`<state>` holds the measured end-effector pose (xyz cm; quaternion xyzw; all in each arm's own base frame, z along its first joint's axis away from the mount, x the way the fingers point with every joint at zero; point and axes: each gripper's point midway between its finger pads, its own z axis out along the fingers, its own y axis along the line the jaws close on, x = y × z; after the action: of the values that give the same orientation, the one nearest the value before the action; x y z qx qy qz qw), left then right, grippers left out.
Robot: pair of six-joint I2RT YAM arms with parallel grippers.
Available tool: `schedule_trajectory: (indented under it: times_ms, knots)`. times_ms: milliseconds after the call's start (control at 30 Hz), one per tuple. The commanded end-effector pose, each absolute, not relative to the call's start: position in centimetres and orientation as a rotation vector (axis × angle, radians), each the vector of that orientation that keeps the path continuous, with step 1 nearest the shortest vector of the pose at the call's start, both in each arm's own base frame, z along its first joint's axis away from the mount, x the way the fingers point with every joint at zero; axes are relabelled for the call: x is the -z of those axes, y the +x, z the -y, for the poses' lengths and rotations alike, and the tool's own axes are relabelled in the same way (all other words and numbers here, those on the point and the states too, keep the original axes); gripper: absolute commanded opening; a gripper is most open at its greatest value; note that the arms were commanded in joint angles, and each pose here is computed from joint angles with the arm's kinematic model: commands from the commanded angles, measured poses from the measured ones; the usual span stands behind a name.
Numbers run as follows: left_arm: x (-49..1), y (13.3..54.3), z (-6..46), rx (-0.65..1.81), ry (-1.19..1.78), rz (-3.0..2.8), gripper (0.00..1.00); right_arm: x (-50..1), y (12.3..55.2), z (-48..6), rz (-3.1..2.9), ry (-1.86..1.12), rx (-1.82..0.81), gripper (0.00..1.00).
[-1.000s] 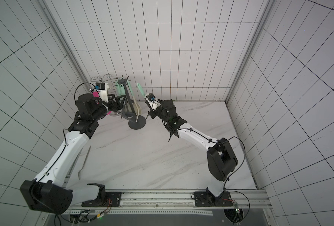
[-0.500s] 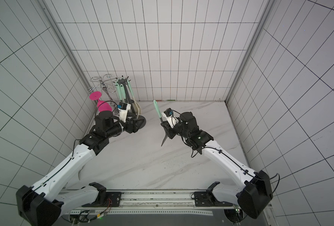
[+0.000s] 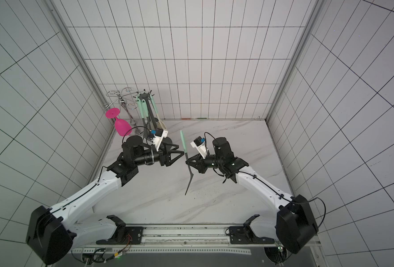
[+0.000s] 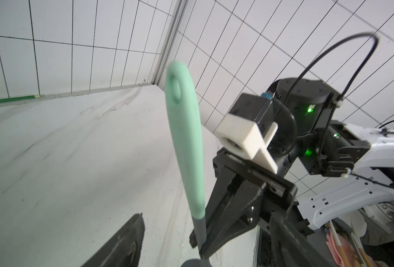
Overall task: Take the spatula off the kitchen utensil rack
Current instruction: Place the spatula at the center of the board.
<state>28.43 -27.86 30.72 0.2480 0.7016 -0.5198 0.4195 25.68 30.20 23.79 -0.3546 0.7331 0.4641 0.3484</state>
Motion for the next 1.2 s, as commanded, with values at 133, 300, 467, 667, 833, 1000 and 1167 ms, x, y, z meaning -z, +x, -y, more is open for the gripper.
schedule_trajectory:
  times_ms: [133, 300, 467, 667, 833, 1000, 1167]
  knots:
    - [-29.9, 28.2, 30.3, 1.608, 0.607, -1.742, 0.59, -25.5, 25.9, -31.7, -1.751, -0.887, -1.326, 0.0]
    - [-29.3, 27.3, 30.6, 1.557, 0.586, -1.791, 0.12, -24.7, 25.6, -31.8, -1.784, -0.892, -1.315, 0.0]
    - [-28.3, 28.4, 28.8, 1.342, 0.443, -1.9, 0.0, -23.7, 26.2, -31.3, -1.86, -0.836, -1.232, 0.15]
    - [-26.1, 32.0, 21.8, 0.864, 0.015, -2.031, 0.0, -22.1, 28.4, -27.8, -2.003, -0.573, -0.884, 0.56]
    - [-25.3, 32.7, 18.0, 0.689, -0.206, -2.025, 0.0, -20.7, 28.3, -25.7, -2.135, -0.382, -0.656, 0.57]
    - [-25.3, 33.0, 17.0, 0.677, -0.281, -1.978, 0.0, -20.3, 26.4, -29.8, -2.155, -0.394, -0.732, 0.55]
    - [-25.2, 32.9, 16.5, 0.648, -0.289, -1.981, 0.0, -19.0, 24.8, -34.3, -2.169, -0.475, -0.822, 0.57]
